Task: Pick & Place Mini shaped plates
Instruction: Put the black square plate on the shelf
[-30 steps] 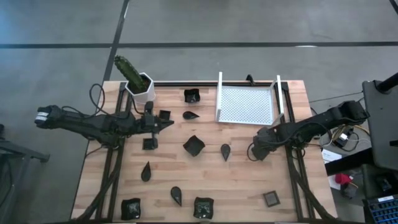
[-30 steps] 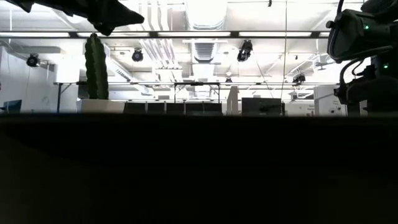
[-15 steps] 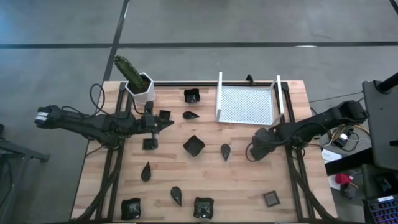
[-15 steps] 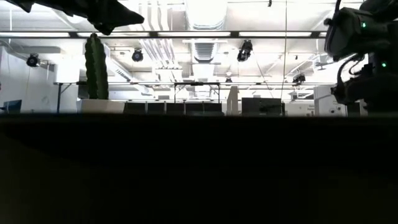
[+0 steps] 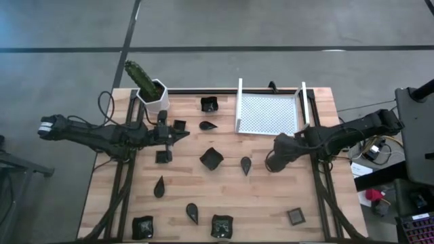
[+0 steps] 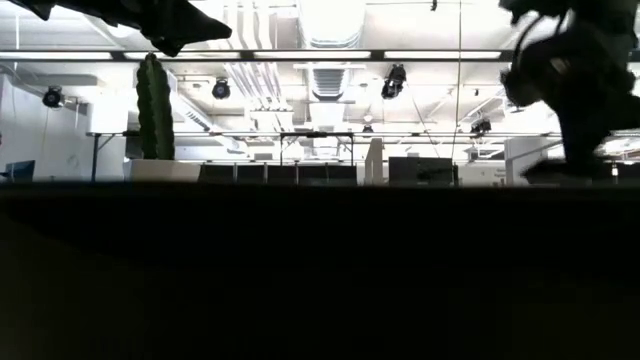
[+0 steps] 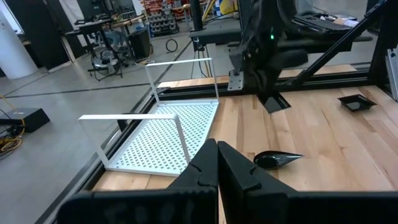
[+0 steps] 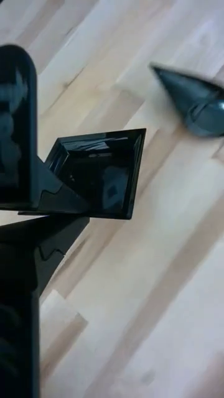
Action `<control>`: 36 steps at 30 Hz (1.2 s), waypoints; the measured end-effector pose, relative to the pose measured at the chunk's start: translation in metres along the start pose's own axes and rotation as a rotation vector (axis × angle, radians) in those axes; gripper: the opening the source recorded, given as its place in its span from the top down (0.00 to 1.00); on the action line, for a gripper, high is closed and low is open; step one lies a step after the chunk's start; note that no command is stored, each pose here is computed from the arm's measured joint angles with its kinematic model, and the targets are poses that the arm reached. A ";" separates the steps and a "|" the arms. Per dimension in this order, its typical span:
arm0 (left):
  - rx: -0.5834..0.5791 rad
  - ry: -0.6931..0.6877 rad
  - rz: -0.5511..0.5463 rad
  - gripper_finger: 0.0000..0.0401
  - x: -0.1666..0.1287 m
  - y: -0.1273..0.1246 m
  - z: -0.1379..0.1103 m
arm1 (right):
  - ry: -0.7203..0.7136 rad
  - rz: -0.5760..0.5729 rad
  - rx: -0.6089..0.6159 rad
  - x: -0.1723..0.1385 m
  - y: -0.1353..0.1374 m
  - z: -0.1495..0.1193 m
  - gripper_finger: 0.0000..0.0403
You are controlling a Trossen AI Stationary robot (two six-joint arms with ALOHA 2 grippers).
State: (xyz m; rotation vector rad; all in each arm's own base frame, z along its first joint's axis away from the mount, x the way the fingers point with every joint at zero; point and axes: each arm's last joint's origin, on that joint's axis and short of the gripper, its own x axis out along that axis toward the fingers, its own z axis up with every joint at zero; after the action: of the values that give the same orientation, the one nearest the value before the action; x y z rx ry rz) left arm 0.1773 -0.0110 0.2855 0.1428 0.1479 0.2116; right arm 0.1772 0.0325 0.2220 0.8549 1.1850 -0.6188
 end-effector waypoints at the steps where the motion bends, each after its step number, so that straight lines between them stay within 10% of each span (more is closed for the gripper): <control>1: 0.000 0.000 0.000 1.00 0.000 0.000 0.000 | -0.015 0.004 -0.006 -0.006 0.002 0.002 0.98; 15: -0.009 0.001 0.000 1.00 0.000 0.000 0.000 | -0.241 0.017 -0.147 -0.073 0.005 0.060 0.98; 26: -0.016 0.001 0.000 1.00 0.000 0.000 0.000 | -0.393 -0.108 -0.178 -0.110 -0.046 0.118 0.98; 36: -0.016 0.001 0.000 1.00 0.000 0.000 0.000 | -0.193 -0.267 -0.305 -0.109 -0.095 0.167 0.98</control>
State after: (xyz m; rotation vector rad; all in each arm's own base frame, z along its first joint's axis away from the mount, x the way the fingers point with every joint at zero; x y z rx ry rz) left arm 0.1774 -0.0109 0.2854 0.1273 0.1467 0.2131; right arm 0.1601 -0.1615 0.3270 0.3727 1.1873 -0.6979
